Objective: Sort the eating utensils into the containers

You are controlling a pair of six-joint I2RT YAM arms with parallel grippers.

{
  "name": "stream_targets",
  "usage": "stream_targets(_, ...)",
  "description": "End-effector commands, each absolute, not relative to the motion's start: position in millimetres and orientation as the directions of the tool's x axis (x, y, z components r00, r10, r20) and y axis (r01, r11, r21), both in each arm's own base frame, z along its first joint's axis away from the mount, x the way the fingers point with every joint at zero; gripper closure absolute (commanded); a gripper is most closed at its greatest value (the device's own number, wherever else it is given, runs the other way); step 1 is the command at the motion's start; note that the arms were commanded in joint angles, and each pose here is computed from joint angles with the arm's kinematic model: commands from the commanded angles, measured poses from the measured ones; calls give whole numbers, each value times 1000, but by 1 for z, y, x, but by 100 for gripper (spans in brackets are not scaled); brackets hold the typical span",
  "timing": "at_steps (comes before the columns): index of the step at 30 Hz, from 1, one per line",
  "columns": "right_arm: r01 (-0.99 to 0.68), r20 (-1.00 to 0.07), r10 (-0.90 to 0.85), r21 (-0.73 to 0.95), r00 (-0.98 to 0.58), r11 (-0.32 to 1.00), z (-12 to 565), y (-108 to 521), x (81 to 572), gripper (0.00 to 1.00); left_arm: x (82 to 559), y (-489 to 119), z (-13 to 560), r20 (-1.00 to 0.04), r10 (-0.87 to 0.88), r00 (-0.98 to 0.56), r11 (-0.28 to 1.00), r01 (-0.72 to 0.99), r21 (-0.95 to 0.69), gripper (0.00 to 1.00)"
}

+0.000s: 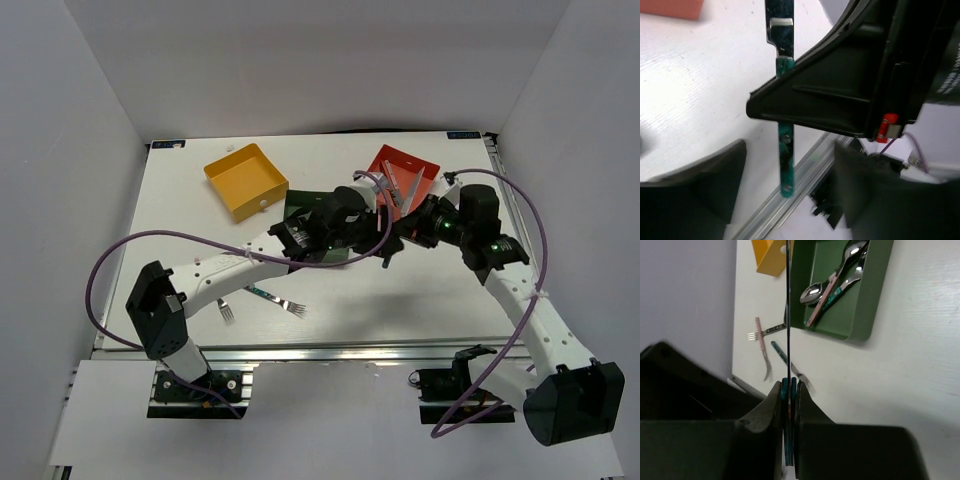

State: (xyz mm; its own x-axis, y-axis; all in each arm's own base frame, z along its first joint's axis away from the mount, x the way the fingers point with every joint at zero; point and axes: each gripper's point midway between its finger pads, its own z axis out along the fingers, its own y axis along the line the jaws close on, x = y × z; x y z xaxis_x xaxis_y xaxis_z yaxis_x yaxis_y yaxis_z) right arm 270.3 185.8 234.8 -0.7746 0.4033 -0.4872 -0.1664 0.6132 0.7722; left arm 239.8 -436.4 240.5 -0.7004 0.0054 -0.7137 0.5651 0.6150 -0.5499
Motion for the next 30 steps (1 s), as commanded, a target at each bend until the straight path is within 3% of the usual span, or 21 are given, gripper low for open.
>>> stream_targets(1,-284,-630,361,691,-688,664,264,182,298,100,251,-435,285,-754,-74,-653,600,574,-557,10)
stream_targets(2,-281,-643,355,673,-678,684,265,180,305,100,253,-430,286,-755,-74,-652,613,567,-550,2)
stream_targets(6,-247,-722,264,517,-639,819,254,163,358,100,270,-396,289,-782,-92,-616,739,484,-469,2)
stream_targets(7,-180,-697,228,460,-680,869,226,153,376,100,272,-386,291,-788,-95,-608,764,463,-449,2)
stream_targets(8,-225,-750,170,394,-640,891,243,150,394,100,278,-368,284,-793,-84,-604,824,405,-396,2)
stream_targets(10,-183,-705,87,298,-704,937,210,138,418,100,279,-345,287,-801,-89,-593,865,352,-357,2)
stream_targets(11,-198,-749,57,247,-660,948,235,134,438,100,282,-324,281,-799,-80,-596,903,297,-311,2)
stream_targets(14,-144,-699,-14,127,-715,981,209,119,469,100,276,-289,279,-777,-88,-623,931,226,-286,2)
stream_targets(15,-160,-737,-44,87,-675,983,230,116,486,100,275,-280,280,-774,-98,-626,939,199,-280,2)
stream_targets(19,-165,-704,-144,-38,-696,986,198,107,527,100,266,-246,283,-757,-109,-644,962,124,-244,2)
stream_targets(30,-181,-636,-168,-45,-753,982,122,115,548,94,242,-208,271,-711,-110,-694,978,50,-201,2)
